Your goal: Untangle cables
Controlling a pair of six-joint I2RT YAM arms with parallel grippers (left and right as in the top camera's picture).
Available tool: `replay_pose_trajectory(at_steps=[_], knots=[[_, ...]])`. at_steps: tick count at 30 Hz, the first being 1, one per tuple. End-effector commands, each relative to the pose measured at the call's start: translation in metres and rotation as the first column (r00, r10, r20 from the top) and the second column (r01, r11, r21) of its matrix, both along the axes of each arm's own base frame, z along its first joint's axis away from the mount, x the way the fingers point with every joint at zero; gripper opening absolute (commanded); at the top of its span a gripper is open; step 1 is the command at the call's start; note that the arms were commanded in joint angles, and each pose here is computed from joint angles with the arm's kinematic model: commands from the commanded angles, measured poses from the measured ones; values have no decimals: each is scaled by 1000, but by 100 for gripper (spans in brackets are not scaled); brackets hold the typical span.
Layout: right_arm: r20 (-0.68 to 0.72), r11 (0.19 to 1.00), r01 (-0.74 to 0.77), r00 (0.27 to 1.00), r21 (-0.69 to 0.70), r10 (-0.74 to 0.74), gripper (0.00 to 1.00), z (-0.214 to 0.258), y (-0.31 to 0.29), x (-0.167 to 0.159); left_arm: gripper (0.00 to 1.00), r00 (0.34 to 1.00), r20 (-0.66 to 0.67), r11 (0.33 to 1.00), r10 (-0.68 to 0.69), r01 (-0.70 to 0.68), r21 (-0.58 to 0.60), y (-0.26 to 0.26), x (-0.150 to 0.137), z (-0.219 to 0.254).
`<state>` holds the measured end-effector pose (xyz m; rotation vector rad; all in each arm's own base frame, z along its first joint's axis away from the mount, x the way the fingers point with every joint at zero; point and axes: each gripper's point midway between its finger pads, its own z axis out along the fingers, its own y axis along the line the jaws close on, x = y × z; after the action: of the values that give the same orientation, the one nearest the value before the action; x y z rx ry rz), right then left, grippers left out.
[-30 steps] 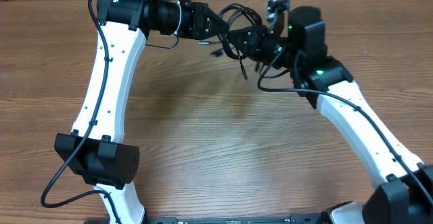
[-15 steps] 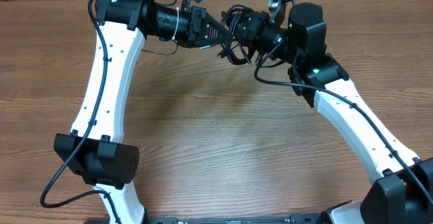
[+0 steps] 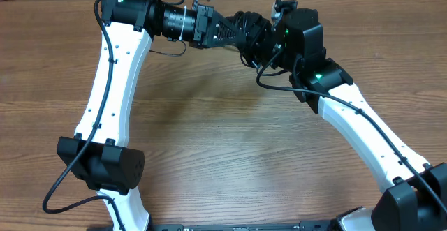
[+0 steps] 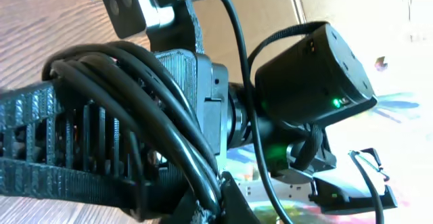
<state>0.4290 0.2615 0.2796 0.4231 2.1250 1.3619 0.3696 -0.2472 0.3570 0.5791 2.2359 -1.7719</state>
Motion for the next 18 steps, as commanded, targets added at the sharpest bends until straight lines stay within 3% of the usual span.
replay_pose_trajectory(at_steps=[1, 6, 14, 18], knots=[[87, 990, -114, 989, -81, 121, 76, -1, 6, -9, 4, 998, 60, 1000, 31, -31, 0, 10, 0, 17], [43, 987, -110, 992, -114, 115, 76, -8, -3, -15, 4, 993, 66, 989, 102, -108, 96, 16, 13, 1], [-52, 947, -152, 988, -284, 143, 82, -52, -36, -26, 4, 986, 71, 982, 148, -155, 105, 27, 24, 1], [-68, 934, -195, 981, -299, 183, 83, -58, -37, -33, 4, 980, 80, 969, 184, -194, 151, 31, 31, -6]])
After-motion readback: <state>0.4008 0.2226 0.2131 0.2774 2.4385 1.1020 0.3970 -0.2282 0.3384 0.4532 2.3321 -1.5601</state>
